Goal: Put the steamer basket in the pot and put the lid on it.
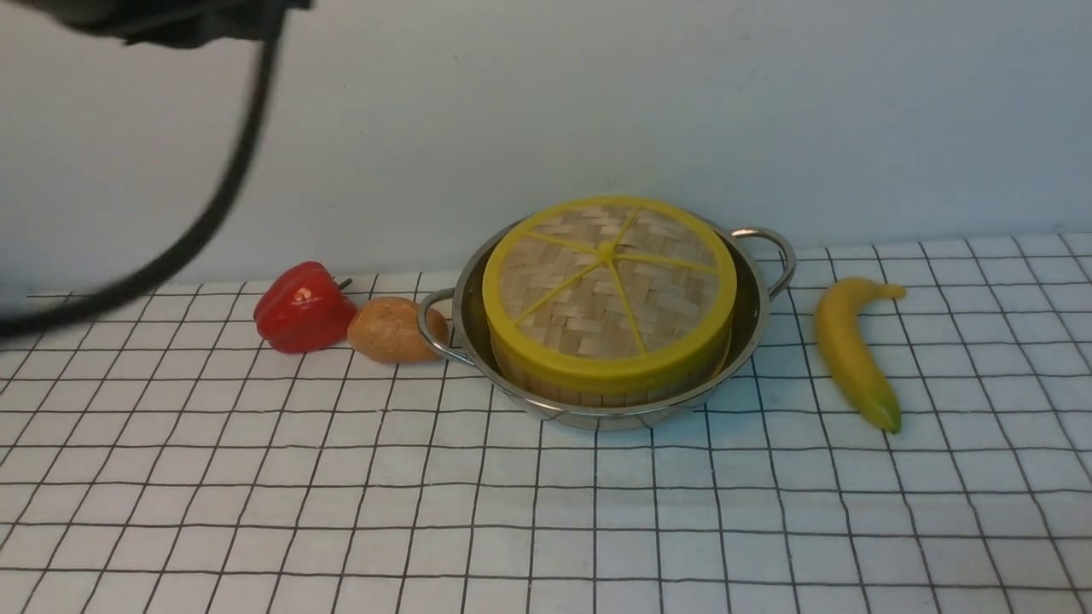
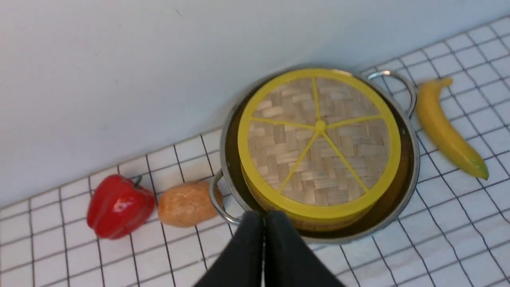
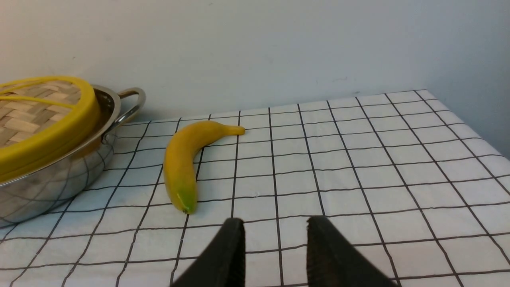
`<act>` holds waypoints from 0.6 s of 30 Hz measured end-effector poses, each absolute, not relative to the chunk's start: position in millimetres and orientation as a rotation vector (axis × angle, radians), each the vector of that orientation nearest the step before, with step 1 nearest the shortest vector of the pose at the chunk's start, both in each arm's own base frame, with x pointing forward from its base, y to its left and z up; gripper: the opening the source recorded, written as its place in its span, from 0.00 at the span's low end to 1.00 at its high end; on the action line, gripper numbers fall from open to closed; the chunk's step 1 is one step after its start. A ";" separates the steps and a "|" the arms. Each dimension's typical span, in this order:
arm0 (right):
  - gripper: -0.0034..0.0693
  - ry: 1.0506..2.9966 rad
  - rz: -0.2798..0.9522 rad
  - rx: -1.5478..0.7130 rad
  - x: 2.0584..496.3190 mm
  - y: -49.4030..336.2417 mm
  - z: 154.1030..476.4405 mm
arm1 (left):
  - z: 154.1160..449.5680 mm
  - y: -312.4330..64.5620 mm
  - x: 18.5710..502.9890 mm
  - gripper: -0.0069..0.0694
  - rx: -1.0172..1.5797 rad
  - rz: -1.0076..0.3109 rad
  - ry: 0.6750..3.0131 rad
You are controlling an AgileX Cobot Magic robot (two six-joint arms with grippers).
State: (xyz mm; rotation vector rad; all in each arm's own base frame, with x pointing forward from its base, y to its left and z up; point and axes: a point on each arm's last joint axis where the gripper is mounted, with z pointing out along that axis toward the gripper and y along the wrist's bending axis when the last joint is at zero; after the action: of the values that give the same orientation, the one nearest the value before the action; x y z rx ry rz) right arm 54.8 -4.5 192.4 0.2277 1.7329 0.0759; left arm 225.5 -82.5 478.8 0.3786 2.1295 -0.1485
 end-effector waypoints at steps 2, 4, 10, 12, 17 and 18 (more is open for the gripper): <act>0.38 1.733 0.076 0.228 54.8 -4.5 192.4 | 462.5 -50.8 193.8 0.11 0.288 -0.144 1.999; 0.38 1.733 0.076 0.228 54.8 -4.5 192.4 | 445.0 -39.9 183.6 0.11 0.242 -0.142 1.980; 0.38 1.733 0.076 0.228 54.8 -4.5 192.4 | 319.0 0.7 132.4 0.12 0.073 -0.002 1.995; 0.38 1.733 0.076 0.228 54.8 -4.5 192.4 | 288.6 4.0 112.9 0.12 0.024 0.027 1.944; 0.38 1.733 0.075 0.227 54.8 -4.5 192.4 | 238.7 3.9 80.4 0.13 -0.024 0.060 1.831; 0.38 1.733 0.075 0.227 54.8 -4.5 192.4 | 225.9 3.1 73.7 0.13 -0.023 0.062 1.819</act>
State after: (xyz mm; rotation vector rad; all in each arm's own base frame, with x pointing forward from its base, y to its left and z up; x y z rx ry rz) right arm 54.8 -4.5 192.4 0.2269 1.7330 0.0753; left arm 73.7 3.1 225.9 -0.0232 1.8194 0.0622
